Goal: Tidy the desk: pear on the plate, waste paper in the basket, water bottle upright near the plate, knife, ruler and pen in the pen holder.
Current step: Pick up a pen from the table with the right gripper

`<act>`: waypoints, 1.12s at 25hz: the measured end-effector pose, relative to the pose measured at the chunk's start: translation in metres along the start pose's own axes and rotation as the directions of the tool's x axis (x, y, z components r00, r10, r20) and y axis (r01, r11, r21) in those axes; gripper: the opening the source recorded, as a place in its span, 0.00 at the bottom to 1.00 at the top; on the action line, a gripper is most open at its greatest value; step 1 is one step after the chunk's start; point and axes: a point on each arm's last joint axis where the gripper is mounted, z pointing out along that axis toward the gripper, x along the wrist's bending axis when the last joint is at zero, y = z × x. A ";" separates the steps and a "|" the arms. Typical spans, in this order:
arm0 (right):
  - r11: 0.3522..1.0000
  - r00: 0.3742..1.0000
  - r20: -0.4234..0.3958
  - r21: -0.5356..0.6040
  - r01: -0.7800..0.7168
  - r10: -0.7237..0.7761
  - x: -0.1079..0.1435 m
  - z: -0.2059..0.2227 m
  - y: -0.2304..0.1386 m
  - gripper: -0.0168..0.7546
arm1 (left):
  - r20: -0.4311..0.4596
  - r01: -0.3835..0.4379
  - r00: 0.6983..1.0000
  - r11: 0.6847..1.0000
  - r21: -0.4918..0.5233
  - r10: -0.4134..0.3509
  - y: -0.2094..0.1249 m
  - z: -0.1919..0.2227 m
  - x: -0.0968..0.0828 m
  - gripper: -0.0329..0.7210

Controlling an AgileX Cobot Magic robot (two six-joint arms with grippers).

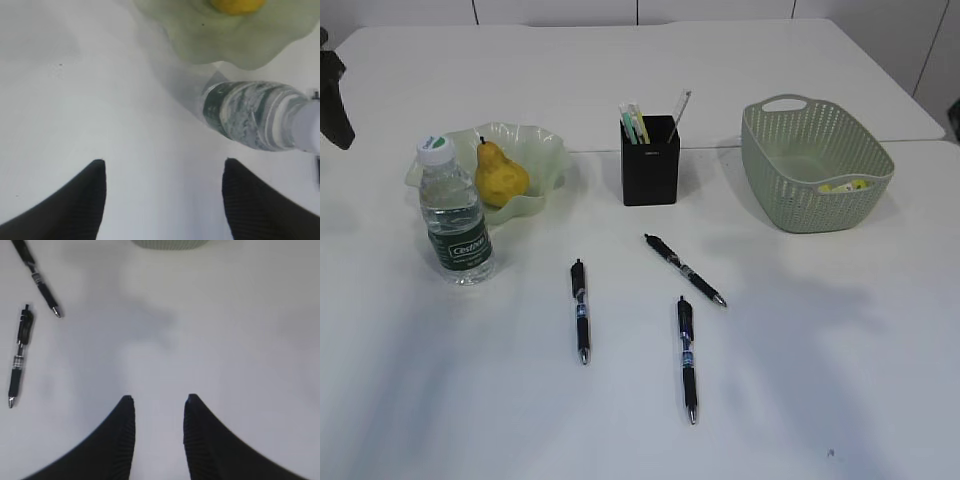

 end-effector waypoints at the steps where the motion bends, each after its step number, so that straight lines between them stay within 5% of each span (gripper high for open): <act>1: 1.000 1.000 -0.013 0.016 -0.006 0.007 0.002 0.002 0.003 0.38 | 0.014 0.005 1.000 1.000 -0.003 -0.005 0.000 -0.001 -0.001 0.73; 8: 0.997 0.995 -0.090 0.062 -0.042 0.047 0.015 0.005 0.044 0.39 | 0.058 0.012 0.998 0.998 -0.054 -0.009 -0.004 -0.023 -0.009 0.74; 12: 0.996 0.986 -0.157 0.076 -0.045 0.057 0.030 0.017 0.067 0.48 | 0.058 0.005 0.998 0.995 -0.102 0.001 -0.008 -0.045 -0.012 0.74; 28: 0.975 0.967 -0.238 0.175 0.136 -0.092 0.101 0.080 0.094 0.53 | 0.062 -0.009 0.998 0.958 -0.287 0.027 -0.039 -0.127 -0.025 0.74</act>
